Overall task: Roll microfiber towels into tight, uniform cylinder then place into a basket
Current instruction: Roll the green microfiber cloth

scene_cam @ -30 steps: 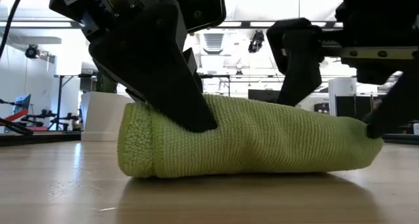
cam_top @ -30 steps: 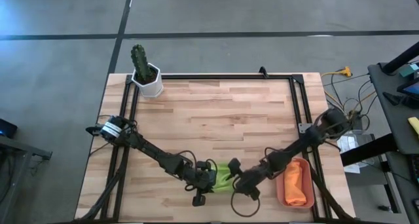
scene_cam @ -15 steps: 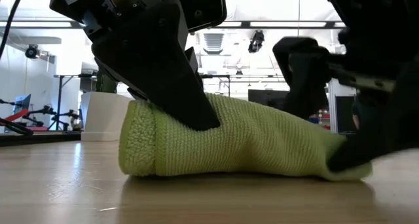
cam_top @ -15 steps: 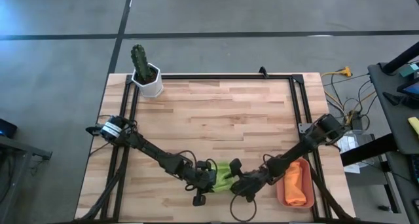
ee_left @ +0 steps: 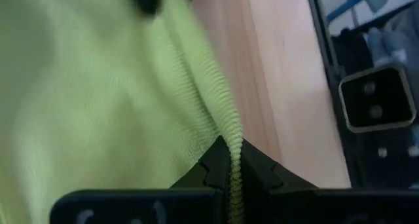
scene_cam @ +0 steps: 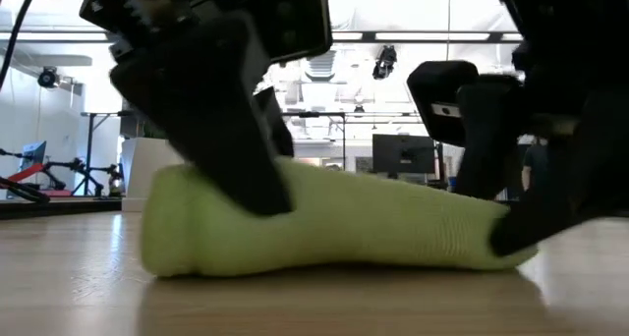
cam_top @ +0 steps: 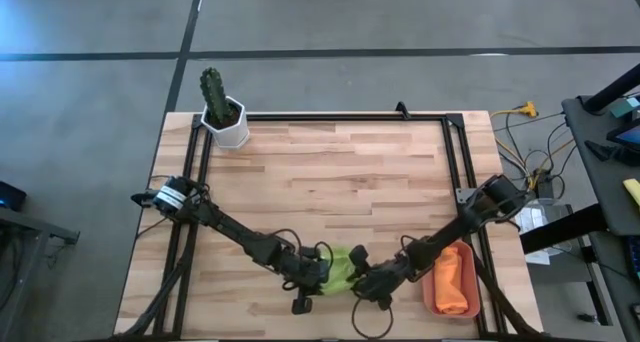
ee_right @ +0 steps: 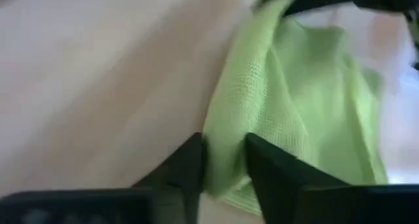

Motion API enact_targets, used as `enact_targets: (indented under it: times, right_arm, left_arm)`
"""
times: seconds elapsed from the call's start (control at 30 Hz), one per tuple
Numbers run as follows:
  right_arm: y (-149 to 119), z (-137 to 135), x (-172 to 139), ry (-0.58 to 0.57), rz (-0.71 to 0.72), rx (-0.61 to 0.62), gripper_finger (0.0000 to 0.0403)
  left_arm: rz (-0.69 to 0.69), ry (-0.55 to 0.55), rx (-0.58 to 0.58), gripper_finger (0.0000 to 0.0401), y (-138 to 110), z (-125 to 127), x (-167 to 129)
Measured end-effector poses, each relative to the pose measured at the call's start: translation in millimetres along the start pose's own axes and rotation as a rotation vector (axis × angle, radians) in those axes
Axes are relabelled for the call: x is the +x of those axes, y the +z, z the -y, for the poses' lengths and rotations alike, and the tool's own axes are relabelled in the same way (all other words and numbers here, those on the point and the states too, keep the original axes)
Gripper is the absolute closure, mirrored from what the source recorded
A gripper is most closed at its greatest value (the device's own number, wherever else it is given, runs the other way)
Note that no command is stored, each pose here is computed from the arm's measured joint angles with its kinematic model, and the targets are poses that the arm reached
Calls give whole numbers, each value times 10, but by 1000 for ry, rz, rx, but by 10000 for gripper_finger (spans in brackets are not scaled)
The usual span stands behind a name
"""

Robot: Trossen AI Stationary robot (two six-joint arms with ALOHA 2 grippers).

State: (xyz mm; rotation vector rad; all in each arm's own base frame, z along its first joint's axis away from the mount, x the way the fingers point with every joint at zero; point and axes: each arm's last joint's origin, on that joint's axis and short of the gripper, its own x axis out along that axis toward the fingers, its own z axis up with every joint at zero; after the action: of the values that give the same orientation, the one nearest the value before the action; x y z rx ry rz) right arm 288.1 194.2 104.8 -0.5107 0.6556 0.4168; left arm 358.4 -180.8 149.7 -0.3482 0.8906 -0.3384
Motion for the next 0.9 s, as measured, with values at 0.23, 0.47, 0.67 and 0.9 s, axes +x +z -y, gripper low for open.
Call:
enact_targets:
  times: [0.23, 0.47, 0.67, 0.9]
  right_arm:
    - [24, 203, -23, 225, 54, 177, 387]
    - [-38, 505, 14, 380, 77, 395, 393]
    - [-127, 727, -4, 520, 185, 636, 394]
    - [-451, 777, -12, 499, 91, 827, 394]
  left_arm:
    - [-37, -13, 3, 401, -30, 11, 0]
    - [-50, -60, 23, 401, -56, 104, 6]
    - [-46, -73, 75, 396, -75, 158, 10]
    - [-34, -46, 142, 314, -93, 174, 14]
